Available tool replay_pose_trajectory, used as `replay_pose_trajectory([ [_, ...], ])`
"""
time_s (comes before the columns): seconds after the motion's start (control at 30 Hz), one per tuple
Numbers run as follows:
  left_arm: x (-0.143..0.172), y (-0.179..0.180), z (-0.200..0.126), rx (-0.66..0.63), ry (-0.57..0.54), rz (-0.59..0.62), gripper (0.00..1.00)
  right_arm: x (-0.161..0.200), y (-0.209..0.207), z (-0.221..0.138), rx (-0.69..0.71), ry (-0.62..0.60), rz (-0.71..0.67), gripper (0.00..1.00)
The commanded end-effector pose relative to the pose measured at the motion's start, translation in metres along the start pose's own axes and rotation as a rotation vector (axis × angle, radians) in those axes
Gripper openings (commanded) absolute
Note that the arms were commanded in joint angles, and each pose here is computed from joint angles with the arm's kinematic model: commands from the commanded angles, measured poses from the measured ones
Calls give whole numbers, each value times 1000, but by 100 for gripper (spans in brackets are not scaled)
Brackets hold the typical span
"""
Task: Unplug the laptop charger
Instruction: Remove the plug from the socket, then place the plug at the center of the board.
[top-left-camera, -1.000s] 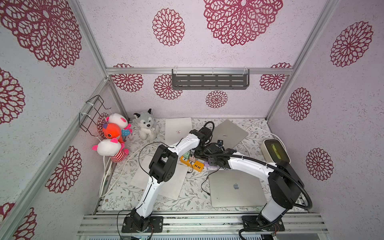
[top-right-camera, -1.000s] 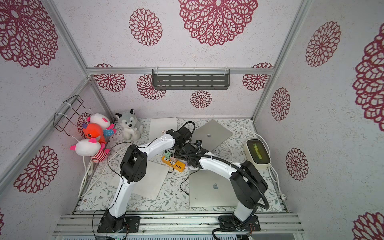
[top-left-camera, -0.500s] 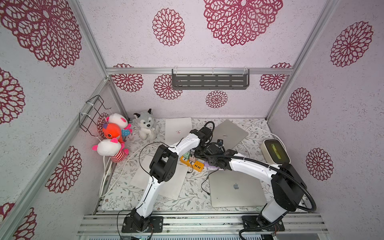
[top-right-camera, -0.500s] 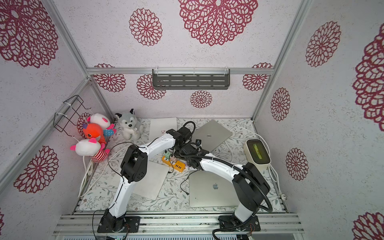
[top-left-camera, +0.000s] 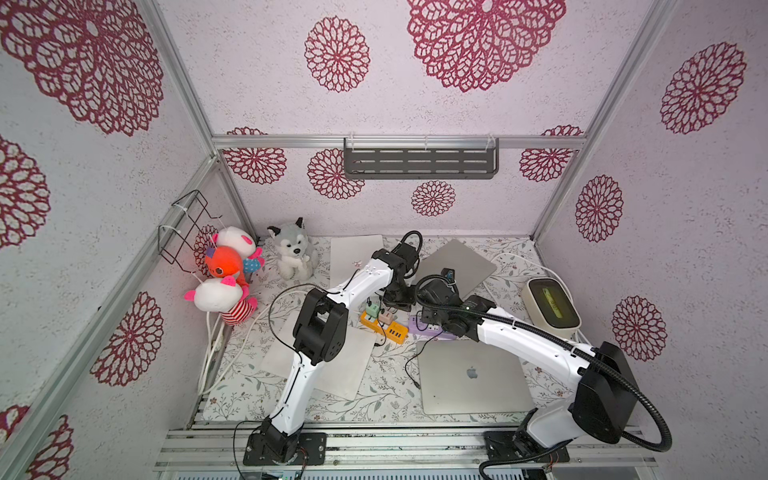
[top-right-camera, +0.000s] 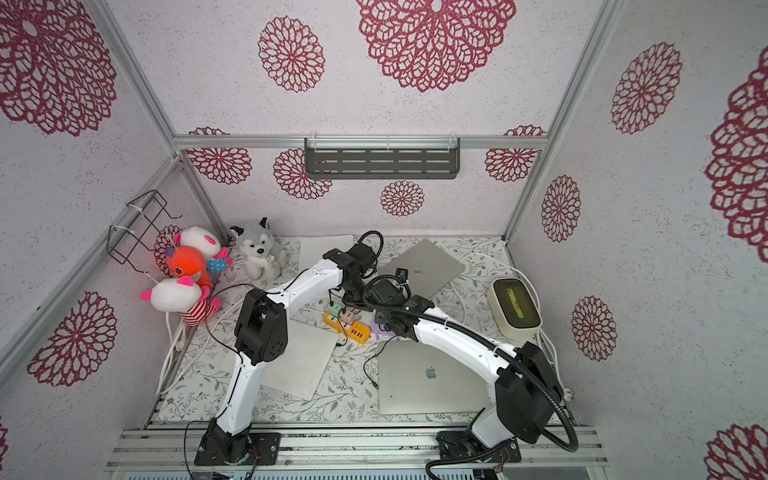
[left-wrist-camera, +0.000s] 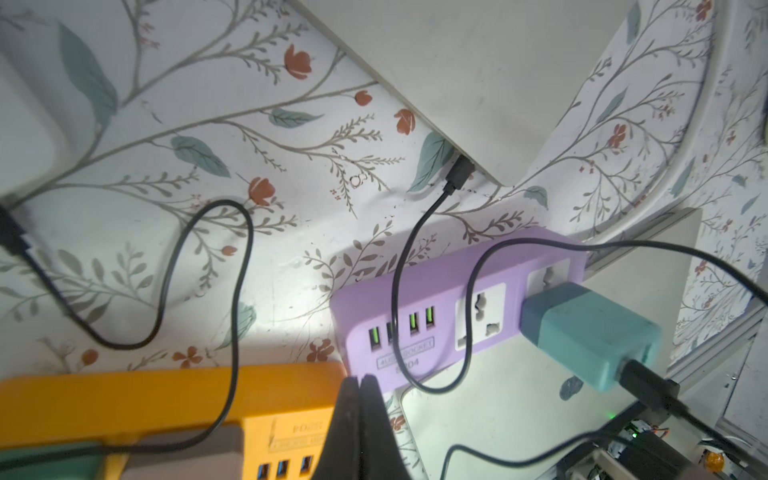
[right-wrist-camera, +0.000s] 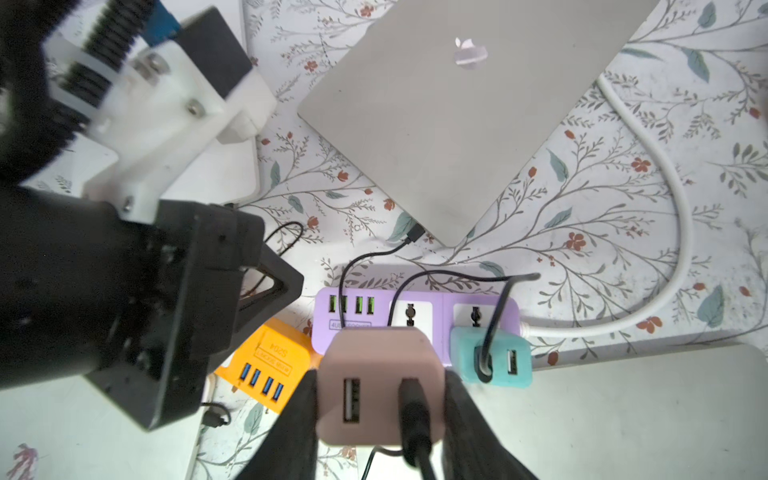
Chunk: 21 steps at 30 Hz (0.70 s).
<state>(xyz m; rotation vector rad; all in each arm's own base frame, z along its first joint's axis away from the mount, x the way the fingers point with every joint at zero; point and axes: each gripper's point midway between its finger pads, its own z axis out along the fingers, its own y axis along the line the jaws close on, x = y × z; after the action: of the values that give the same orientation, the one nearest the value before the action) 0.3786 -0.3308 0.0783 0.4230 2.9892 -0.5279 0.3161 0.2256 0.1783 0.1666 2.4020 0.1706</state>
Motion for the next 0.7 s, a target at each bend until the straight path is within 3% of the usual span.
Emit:
replay_pose_trajectory([
  [0.0, -10, -4, -38, 19, -77, -12, 0, -40, 2, -41, -32, -102, 13, 34],
  [0.23, -10, 8, -54, 20, -97, -33, 0, -72, -25, -91, -21, -196, 36, 34],
  [0.37, -9, 15, -55, 15, -96, -44, 0, -86, -60, -115, 51, -233, 36, 35],
  [0.67, -11, 21, -58, 23, -101, -53, 0, -74, -145, -111, 197, -168, 53, 36],
])
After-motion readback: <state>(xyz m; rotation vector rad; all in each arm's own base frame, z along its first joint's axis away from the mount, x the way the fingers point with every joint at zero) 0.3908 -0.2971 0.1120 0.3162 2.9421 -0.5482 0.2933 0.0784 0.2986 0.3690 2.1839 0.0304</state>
